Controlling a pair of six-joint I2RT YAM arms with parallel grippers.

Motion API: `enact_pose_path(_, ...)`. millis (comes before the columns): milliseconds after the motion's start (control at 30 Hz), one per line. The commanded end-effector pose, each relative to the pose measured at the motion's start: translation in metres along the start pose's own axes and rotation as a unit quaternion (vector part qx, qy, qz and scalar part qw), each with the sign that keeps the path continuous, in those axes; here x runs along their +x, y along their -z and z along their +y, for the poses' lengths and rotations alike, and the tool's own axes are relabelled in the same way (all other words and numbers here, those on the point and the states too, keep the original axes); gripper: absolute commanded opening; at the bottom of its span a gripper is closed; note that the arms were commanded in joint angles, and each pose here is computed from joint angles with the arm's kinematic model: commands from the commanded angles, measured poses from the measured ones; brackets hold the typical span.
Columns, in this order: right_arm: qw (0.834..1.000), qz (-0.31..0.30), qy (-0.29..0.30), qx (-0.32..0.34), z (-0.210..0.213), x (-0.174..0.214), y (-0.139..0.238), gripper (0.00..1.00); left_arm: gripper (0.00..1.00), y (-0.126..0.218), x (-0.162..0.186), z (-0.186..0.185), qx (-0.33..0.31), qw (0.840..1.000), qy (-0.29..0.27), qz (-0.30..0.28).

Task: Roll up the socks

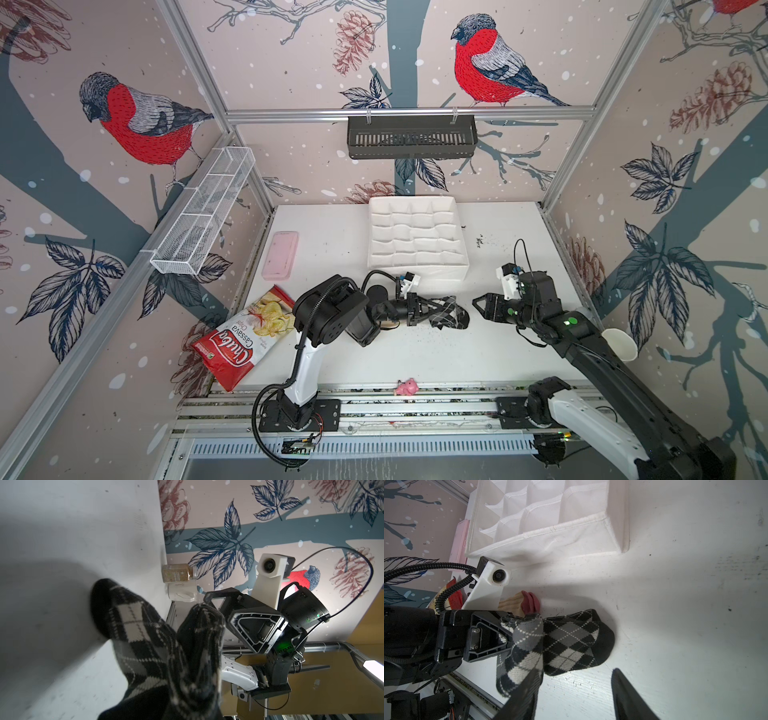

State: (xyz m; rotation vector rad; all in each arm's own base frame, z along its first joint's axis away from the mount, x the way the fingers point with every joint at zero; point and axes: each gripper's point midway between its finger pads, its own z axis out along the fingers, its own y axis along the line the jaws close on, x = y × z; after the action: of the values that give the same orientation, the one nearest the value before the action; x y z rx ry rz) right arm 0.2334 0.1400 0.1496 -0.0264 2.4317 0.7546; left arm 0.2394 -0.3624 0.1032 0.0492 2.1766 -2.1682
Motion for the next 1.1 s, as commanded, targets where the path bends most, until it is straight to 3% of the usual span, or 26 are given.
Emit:
enact_pose_path(0,1.0,-0.009,-0.001,-0.013,0.004,-0.005,-0.006,0.53,0.0,0.017,-0.002,-0.029,0.055,0.995,-0.085,-0.015)
enact_pose_path(433,0.999,0.02,-0.004,-0.049,0.019,0.005,-0.044,0.4,0.0,0.026,-0.003,0.019,0.007,0.998,-0.057,-0.031)
enact_pose_path(600,0.995,0.048,-0.007,-0.088,0.035,0.013,-0.061,0.44,0.0,0.026,-0.005,0.023,-0.027,0.996,-0.074,-0.03)
enact_pose_path(833,0.996,0.06,-0.008,-0.069,0.026,0.016,-0.079,0.36,0.09,0.025,-0.012,0.033,-0.111,0.988,-0.109,-0.025)
enact_pose_path(1067,0.996,0.061,-0.005,-0.069,0.025,0.015,-0.088,0.34,0.09,0.025,-0.009,0.057,-0.14,0.986,-0.091,-0.011)
